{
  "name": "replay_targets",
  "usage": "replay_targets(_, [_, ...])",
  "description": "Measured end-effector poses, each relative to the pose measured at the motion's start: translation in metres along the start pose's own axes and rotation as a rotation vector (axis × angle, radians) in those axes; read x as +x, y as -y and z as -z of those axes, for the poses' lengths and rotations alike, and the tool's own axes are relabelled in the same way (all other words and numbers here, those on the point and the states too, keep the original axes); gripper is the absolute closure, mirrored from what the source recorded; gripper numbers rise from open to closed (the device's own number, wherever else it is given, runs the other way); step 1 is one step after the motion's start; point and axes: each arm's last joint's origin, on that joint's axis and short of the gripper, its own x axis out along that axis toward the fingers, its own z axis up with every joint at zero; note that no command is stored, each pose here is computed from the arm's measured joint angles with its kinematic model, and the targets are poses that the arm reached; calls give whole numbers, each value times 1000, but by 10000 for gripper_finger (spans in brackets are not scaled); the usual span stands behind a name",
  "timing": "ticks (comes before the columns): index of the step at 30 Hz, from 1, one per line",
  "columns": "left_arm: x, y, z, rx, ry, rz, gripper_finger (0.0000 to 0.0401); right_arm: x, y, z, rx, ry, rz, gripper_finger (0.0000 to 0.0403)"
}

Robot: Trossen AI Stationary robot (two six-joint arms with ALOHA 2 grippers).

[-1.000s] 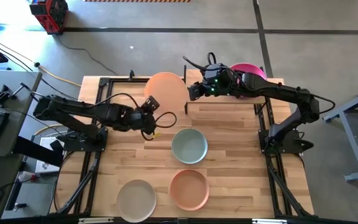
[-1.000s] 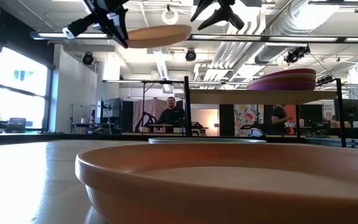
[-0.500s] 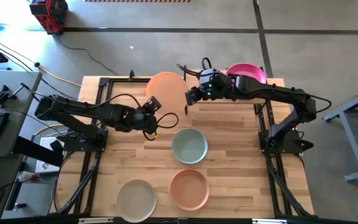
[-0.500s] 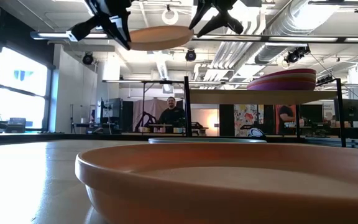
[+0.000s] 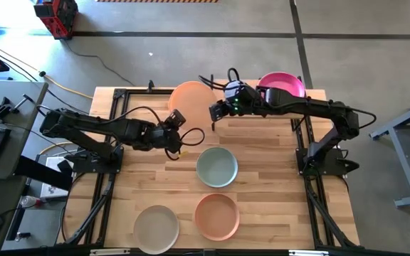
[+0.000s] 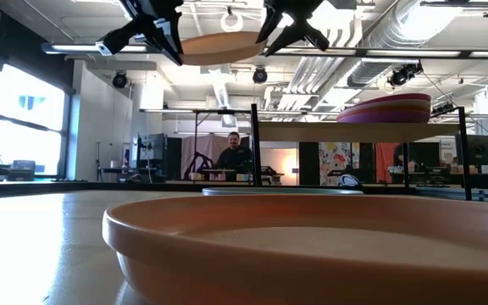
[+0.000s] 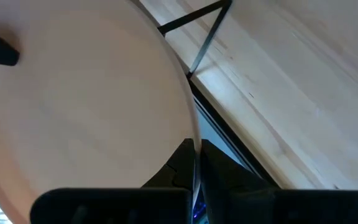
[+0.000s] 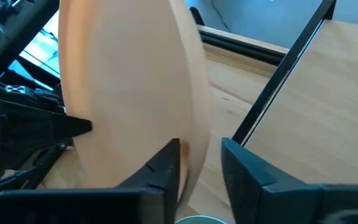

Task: Place and stack plates onto a shelf
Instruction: Put the light orange plate on the shelf

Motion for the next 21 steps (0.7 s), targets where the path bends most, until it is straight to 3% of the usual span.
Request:
replay_targets(6, [1,0,0,-4,3,2,393,0,0,0,1,0,-4,392])
replay_targets(11, [1,0,0,-21,14,8,380,0,-1,1,20,-7,-7,387])
replay_targets(21, [7,-3,5,-295,8,27,336,0,-2,2,22,-6,-7,400])
